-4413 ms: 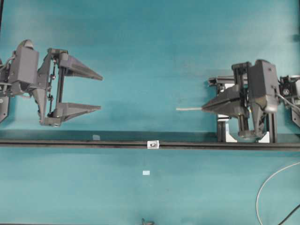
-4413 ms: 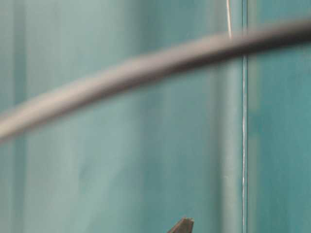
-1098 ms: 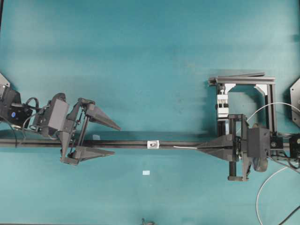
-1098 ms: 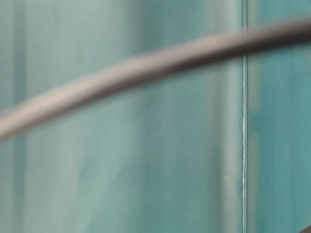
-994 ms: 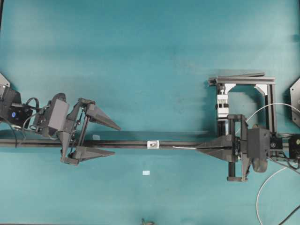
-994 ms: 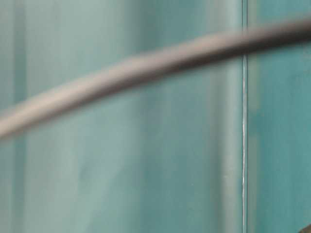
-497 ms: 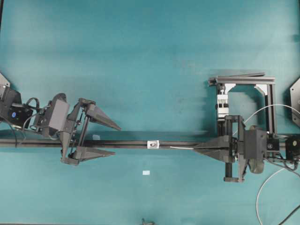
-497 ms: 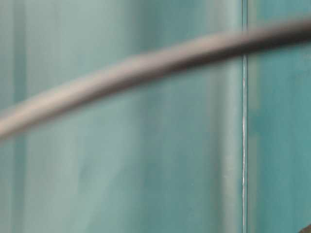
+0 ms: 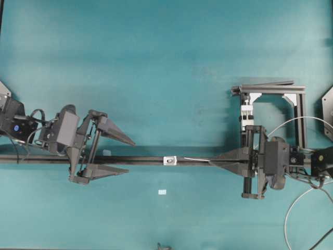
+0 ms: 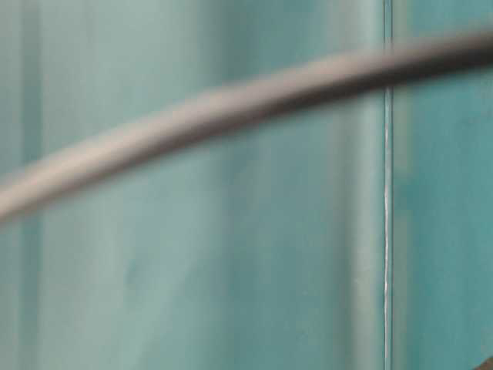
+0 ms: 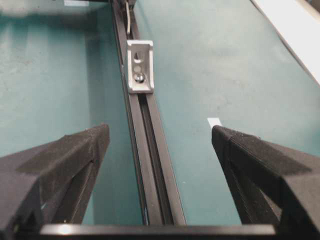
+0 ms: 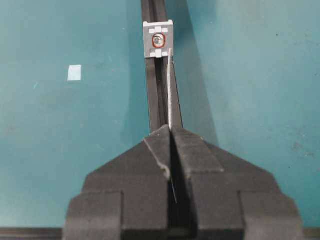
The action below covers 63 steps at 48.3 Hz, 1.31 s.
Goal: Insert the wire through the hole in the metal fitting marked with a red label.
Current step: 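Push the wire tip leftward into the bracket's red-ringed hole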
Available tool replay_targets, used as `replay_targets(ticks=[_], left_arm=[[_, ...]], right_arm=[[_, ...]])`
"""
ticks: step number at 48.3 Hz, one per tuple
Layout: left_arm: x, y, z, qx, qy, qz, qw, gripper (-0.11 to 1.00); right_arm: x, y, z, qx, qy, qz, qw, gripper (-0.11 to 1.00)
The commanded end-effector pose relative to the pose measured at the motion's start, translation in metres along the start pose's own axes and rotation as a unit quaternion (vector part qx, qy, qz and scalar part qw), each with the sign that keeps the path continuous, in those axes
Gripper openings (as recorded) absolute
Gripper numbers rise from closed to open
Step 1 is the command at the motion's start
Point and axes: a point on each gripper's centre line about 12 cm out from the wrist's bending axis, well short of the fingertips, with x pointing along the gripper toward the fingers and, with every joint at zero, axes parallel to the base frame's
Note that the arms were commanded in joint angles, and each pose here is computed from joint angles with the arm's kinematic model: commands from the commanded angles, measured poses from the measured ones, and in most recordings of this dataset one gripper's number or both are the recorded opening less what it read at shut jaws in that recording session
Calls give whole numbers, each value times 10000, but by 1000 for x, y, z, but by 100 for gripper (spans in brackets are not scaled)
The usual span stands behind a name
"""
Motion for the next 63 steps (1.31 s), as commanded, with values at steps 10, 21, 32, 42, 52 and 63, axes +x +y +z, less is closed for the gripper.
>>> replay_targets(ticks=[10,21,32,42,52,63], left_arm=[[8,-2,4,26,-34,-37,10000,64],[9,-2,5,19,-58,-26,10000,64],[9,-2,6,14,-65,-34,10000,64],[9,-2,7,17,-81,-30,10000,64],[9,-2,7,17,-81,-30,10000,64],[10,-3,7,19,-80,-37,10000,64]], right_arm=[[2,4,5,38,-52,58,10000,-1],[4,5,6,5,-22,115,9999,-1],[7,5,6,10,57,129,9999,-1],[10,5,7,-31,106,194,9998,-1],[12,5,9,-44,89,207,9997,-1],[15,2,7,-45,103,153,9998,-1]])
